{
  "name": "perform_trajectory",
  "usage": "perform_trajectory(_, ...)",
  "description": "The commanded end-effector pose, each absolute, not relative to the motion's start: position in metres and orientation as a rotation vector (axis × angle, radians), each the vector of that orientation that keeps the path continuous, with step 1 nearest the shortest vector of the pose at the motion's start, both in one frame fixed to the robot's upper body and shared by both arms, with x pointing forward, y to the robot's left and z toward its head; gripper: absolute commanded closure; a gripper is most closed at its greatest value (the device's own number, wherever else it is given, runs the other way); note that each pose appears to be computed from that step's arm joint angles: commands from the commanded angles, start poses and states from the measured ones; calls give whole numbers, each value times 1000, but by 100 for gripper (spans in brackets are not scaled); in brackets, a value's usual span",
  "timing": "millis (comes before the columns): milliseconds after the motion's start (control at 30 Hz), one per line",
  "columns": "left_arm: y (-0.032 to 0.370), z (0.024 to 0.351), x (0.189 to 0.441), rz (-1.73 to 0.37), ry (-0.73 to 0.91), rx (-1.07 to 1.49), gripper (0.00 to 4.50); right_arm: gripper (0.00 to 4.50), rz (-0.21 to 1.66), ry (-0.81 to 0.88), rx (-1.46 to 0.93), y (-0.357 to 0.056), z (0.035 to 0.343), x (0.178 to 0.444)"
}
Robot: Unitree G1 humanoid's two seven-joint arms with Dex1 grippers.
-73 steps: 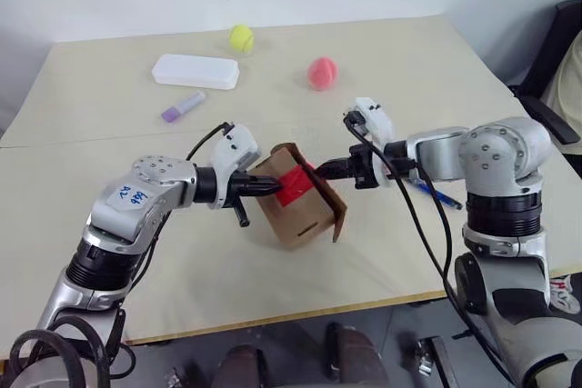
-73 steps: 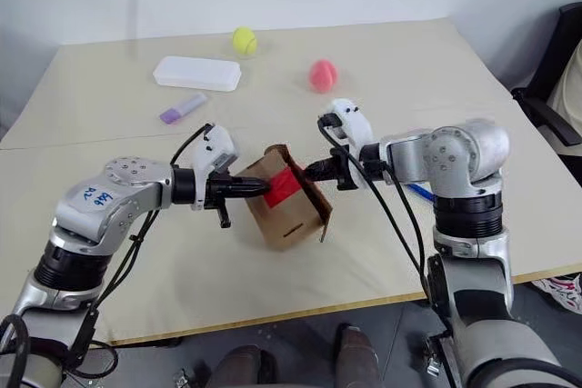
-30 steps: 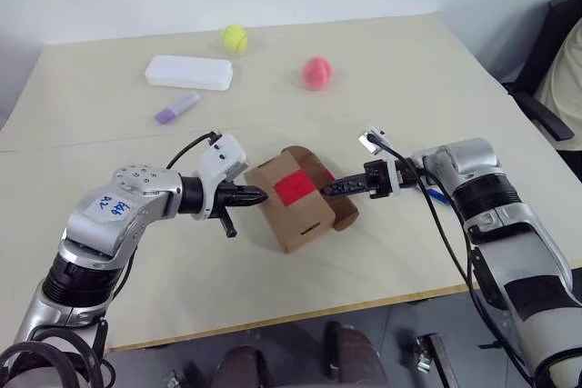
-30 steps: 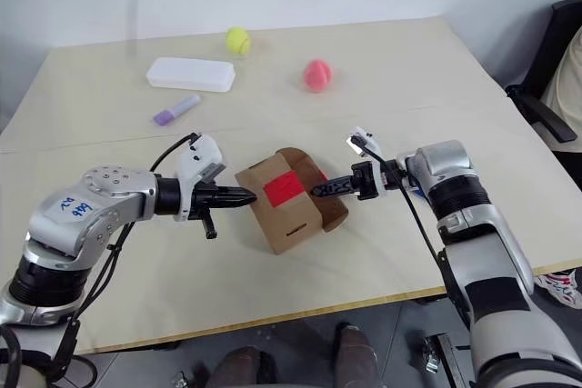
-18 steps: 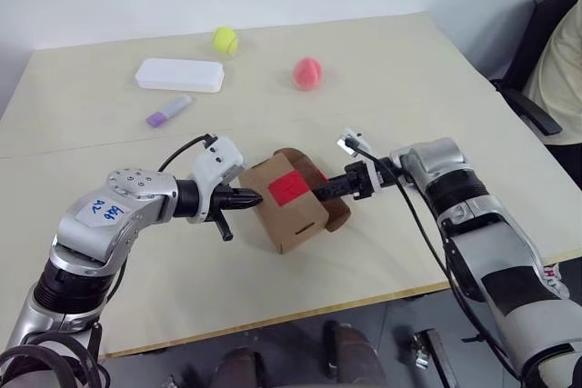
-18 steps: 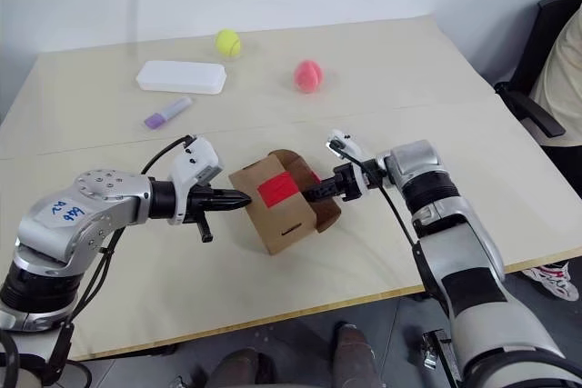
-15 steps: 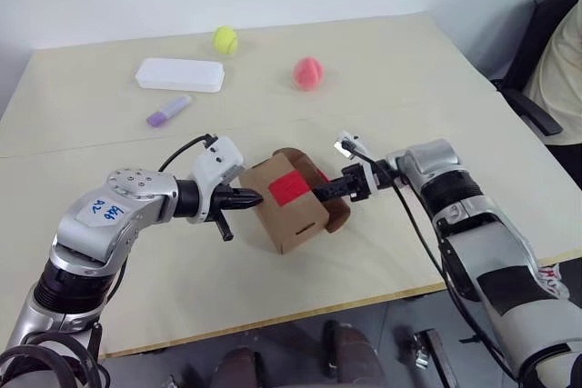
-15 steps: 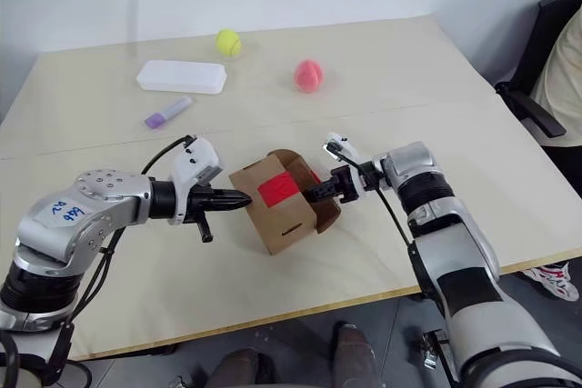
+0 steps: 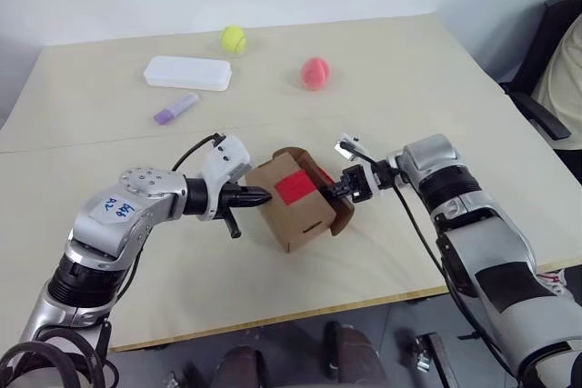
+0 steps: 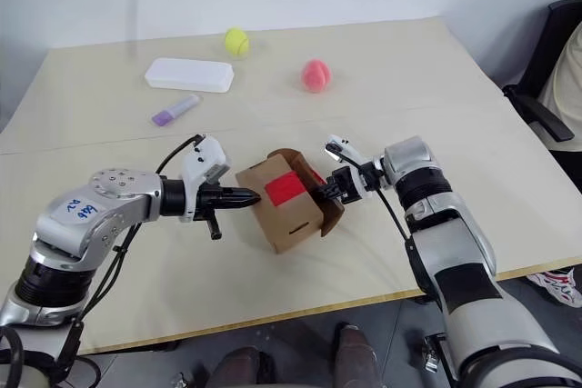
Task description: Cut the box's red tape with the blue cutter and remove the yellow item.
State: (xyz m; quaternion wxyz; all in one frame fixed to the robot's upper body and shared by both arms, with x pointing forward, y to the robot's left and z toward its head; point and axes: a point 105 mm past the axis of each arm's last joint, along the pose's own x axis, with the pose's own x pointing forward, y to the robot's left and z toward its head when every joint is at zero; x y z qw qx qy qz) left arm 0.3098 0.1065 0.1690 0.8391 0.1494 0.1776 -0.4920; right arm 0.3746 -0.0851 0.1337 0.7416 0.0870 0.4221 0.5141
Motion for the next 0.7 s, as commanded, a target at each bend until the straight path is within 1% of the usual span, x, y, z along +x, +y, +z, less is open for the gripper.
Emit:
perform_trajectory(33,106,161,315,-1026,389,318,450,447,1153,812,181,-79,179,374)
perform_trajectory(133,102,161,318,-1030,352,309,450,447,1143,782,183,-70,196,361)
perform_trajectory(267,98,165,328,-1010,293,305,450,447,1062,743,155,-67,209,351)
perform_trajectory(433,95,169,336,-995,236,306,450,447,1024,639,38,-61,229,339)
perform_trajectory(567,91,167,335,-1007,237,285,450,447,1015,566,-62,-58,238,330)
perform_trajectory(667,91,166,333,-1012,241,279,450,447,1019,541,-93,-55,241,324)
perform_trajectory(700,93,169,331,-1016,240,269,450,447,991,539,-131,-57,239,323)
